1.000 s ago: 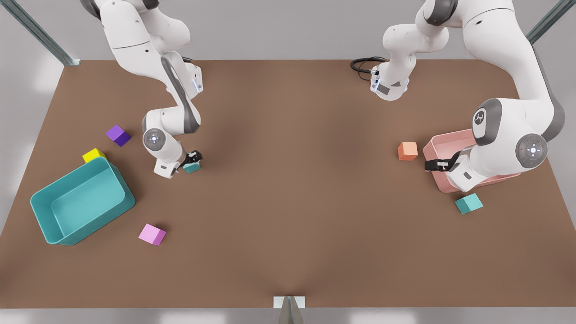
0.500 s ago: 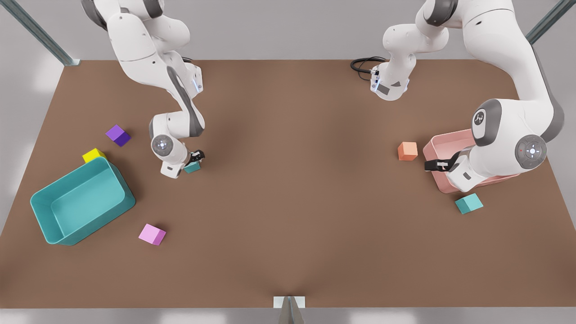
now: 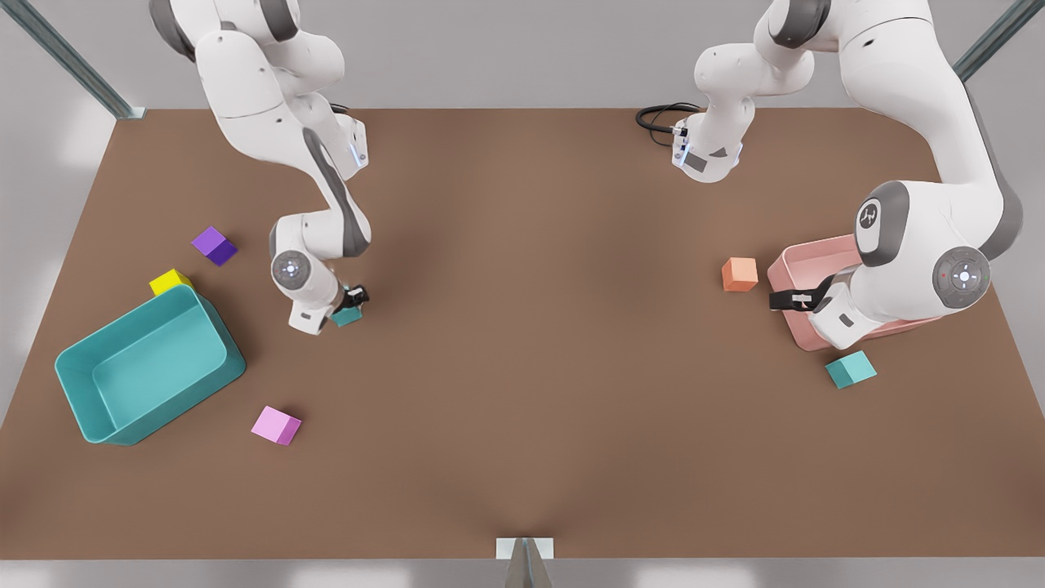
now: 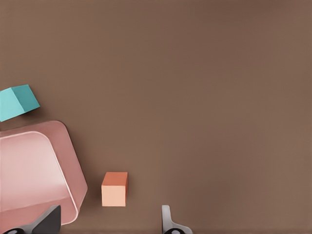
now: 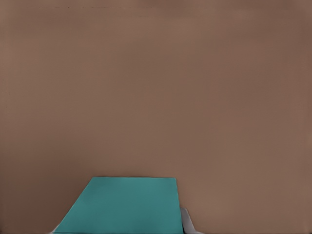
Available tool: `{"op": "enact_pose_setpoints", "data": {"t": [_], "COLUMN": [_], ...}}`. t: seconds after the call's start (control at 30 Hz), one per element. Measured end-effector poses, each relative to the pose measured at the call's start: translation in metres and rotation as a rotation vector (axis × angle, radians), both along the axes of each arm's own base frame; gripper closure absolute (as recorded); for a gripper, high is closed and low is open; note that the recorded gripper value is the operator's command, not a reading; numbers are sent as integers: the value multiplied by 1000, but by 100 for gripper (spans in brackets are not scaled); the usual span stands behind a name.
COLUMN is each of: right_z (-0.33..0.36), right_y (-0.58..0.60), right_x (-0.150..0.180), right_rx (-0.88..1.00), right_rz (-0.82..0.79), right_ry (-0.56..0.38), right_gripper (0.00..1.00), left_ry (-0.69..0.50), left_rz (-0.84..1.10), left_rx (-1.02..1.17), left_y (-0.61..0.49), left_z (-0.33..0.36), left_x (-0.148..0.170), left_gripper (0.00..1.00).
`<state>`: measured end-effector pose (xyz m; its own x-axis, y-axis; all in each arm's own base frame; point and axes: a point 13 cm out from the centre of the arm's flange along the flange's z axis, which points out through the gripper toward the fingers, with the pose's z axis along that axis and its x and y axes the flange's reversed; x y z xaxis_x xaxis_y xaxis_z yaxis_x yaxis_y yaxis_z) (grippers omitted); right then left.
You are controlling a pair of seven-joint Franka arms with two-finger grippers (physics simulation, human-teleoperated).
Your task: Stack the two blue cubes on top of each other
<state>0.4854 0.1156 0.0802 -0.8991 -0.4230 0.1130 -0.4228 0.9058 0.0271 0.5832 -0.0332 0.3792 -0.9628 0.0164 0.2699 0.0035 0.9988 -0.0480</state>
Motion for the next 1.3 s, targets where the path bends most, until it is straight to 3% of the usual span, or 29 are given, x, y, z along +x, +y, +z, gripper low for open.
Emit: {"op": "enact_pose_setpoints", "data": {"t": [0.2, 0.43, 0.47, 0.5, 0.77, 0.83, 0.9, 0.97, 1.07, 1.13, 1.23, 1.3], "right_z": [33, 33, 29, 24, 31, 79, 160, 213, 224, 274, 364, 383], "right_y": [226, 488, 506, 518, 529, 514, 457, 341, 115, -7, -57, -67], "right_x": [59, 58, 52, 46, 46, 74, 136, 203, 257, 249, 155, 115], "right_rx": [194, 358, 366, 368, 364, 392, 425, 400, 265, 175, 64, 25], "right_rz": [144, 207, 198, 185, 11, -56, -176, -327, -529, -575, -502, -452], "right_ry": [-89, -187, -187, -183, -158, -173, -198, -187, -106, -101, -48, -11], "right_gripper": [31, 29, 27, 0, 0, 0, 0, 0, 0, 0, 0, 0], "left_ry": [-5, -28, -36, -45, -92, -84, -74, -59, -46, -42, -37, -29], "left_rz": [164, 267, 277, 293, 290, 297, 292, 287, 279, 279, 292, 302], "left_rx": [62, 96, 94, 86, 58, 53, 47, 43, 38, 34, 36, 36], "left_y": [109, 204, 214, 225, 256, 266, 268, 269, 270, 273, 273, 272], "left_z": [-55, -173, -187, -197, -227, -235, -243, -253, -263, -271, -278, -283], "left_x": [27, 53, 55, 56, 56, 47, 42, 35, 29, 26, 24, 21], "left_gripper": [0, 0, 0, 0, 0, 0, 0, 0, 0, 0, 0, 0]}}
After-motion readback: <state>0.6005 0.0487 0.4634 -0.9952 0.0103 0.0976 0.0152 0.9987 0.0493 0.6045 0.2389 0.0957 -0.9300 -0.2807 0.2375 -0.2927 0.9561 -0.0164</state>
